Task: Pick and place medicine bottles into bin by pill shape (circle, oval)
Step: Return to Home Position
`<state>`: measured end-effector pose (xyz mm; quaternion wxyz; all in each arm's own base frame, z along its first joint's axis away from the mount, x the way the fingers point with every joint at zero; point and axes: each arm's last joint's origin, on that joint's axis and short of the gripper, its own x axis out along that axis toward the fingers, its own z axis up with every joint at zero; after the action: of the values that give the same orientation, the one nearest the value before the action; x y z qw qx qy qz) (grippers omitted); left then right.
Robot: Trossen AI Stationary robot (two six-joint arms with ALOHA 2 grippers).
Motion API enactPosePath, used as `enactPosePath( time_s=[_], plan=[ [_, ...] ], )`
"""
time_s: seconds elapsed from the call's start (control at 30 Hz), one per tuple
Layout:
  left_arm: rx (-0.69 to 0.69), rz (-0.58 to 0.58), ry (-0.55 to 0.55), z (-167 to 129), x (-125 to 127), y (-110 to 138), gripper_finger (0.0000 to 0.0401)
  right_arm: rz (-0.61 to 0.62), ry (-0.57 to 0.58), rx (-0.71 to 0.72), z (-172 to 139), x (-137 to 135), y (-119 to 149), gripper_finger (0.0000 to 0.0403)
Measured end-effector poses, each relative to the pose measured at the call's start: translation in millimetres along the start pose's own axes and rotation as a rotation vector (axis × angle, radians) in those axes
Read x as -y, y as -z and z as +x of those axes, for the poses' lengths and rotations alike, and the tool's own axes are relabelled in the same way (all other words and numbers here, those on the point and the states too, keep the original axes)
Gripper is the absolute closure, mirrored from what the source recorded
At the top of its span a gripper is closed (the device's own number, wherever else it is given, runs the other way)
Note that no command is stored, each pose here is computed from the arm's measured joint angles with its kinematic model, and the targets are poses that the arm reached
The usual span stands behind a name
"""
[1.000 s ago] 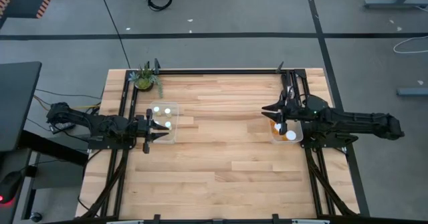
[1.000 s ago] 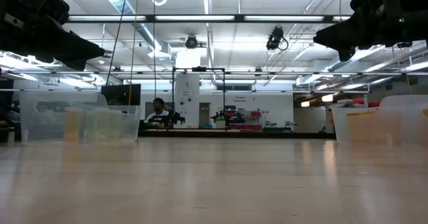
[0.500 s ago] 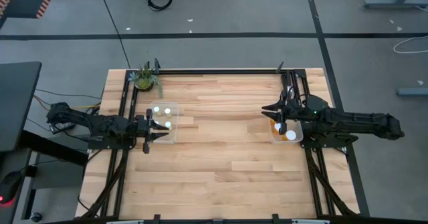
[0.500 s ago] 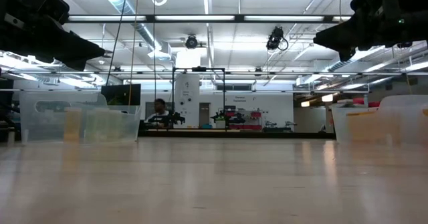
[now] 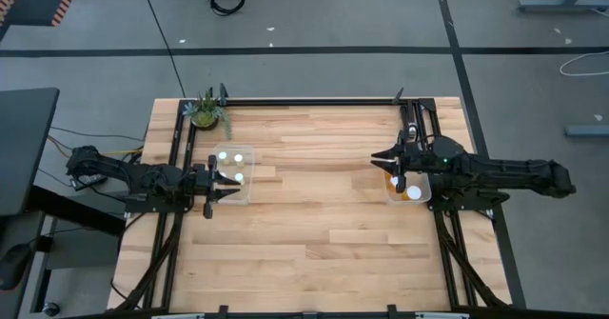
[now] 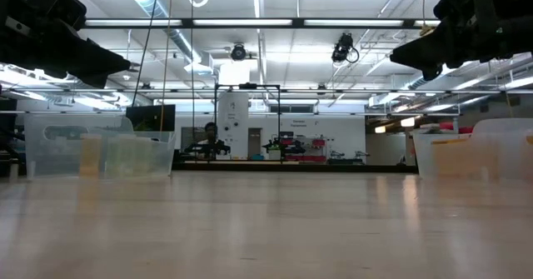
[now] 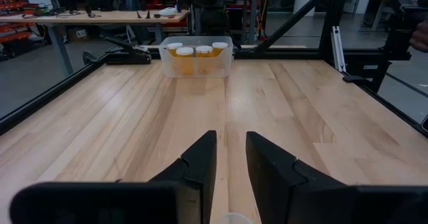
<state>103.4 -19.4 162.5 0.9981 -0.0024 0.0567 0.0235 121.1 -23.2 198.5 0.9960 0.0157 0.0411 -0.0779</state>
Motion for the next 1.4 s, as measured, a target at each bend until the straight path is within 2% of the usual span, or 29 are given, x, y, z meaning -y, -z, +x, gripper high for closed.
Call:
enactPosePath(
  time_s=[1.1, 1.4],
  plan=[
    [0.000, 0.000, 0.000, 0, 0, 0, 0.0308, -0.043, 0.001, -0.055, 1, 1, 18, 0.0306],
    [0.000, -0.001, 0.000, 0, 0, 0, 0.0307, -0.028, 0.174, -0.134, 0, 6, 25, 0.0306]
  ],
)
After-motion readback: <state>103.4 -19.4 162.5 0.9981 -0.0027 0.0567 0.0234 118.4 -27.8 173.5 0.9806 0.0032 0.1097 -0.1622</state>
